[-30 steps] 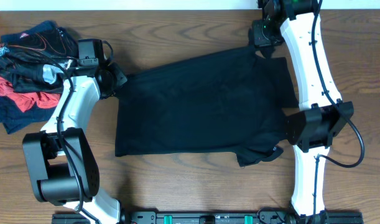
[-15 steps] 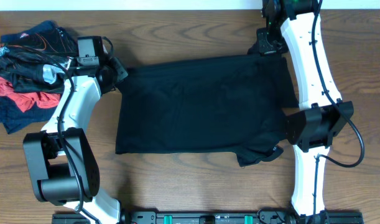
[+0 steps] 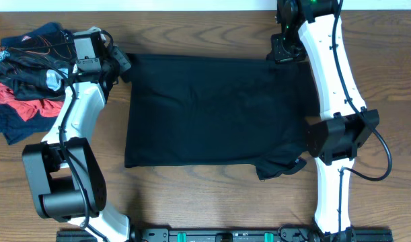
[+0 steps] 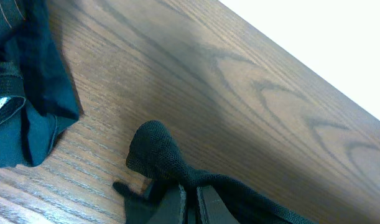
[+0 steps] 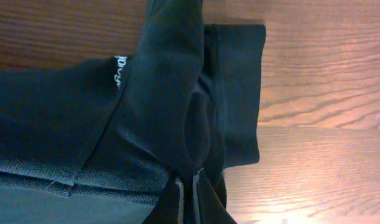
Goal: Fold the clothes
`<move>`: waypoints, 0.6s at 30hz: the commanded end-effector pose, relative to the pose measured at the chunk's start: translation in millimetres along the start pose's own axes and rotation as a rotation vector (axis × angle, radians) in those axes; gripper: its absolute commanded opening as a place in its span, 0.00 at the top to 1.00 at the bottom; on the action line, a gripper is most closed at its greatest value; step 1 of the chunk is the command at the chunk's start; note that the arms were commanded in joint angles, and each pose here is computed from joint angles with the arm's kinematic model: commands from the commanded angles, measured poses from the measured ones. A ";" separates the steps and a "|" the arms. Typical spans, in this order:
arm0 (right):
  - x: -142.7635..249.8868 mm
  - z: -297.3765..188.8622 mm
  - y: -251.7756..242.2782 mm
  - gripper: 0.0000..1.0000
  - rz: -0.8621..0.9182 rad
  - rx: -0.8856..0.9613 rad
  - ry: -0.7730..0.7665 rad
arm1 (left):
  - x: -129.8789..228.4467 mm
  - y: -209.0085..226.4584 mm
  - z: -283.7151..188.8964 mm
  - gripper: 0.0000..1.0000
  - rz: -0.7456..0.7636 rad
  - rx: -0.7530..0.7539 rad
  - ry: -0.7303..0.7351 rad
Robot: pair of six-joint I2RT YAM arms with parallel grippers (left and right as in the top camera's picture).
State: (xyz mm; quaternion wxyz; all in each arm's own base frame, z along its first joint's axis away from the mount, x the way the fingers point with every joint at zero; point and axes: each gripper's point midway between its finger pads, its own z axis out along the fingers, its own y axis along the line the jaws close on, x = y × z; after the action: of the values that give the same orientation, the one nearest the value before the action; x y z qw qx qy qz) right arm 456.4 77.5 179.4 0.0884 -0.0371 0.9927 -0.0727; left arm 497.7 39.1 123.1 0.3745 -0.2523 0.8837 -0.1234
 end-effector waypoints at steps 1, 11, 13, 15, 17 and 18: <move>-0.9 -13.6 -30.4 0.99 0.031 0.117 -0.032 | -17.6 34.2 8.6 0.94 0.020 -0.121 -0.042; 4.7 -13.4 -27.5 0.99 0.041 0.100 -0.010 | 13.3 53.3 39.6 0.94 0.049 -0.171 0.072; 5.7 -12.7 -19.4 0.99 0.041 0.053 -0.002 | 8.6 50.8 38.2 0.94 0.050 -0.169 0.066; 7.6 -11.4 -11.4 0.99 0.041 0.007 0.009 | 3.7 47.9 35.3 0.94 0.050 -0.170 0.069; 9.0 -9.9 -8.7 0.99 0.058 -0.008 0.018 | -1.4 44.9 31.9 0.94 0.050 -0.172 0.074; 10.5 -7.8 -8.5 0.99 0.069 -0.010 0.028 | -3.9 43.3 30.3 0.94 0.055 -0.172 0.075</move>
State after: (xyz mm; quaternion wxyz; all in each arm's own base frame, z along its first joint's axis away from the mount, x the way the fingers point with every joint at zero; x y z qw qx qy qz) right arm 446.6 89.1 176.7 0.0683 -0.0325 0.9963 -0.0418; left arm 497.7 38.8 68.3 0.2940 -0.2358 0.9208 -0.1008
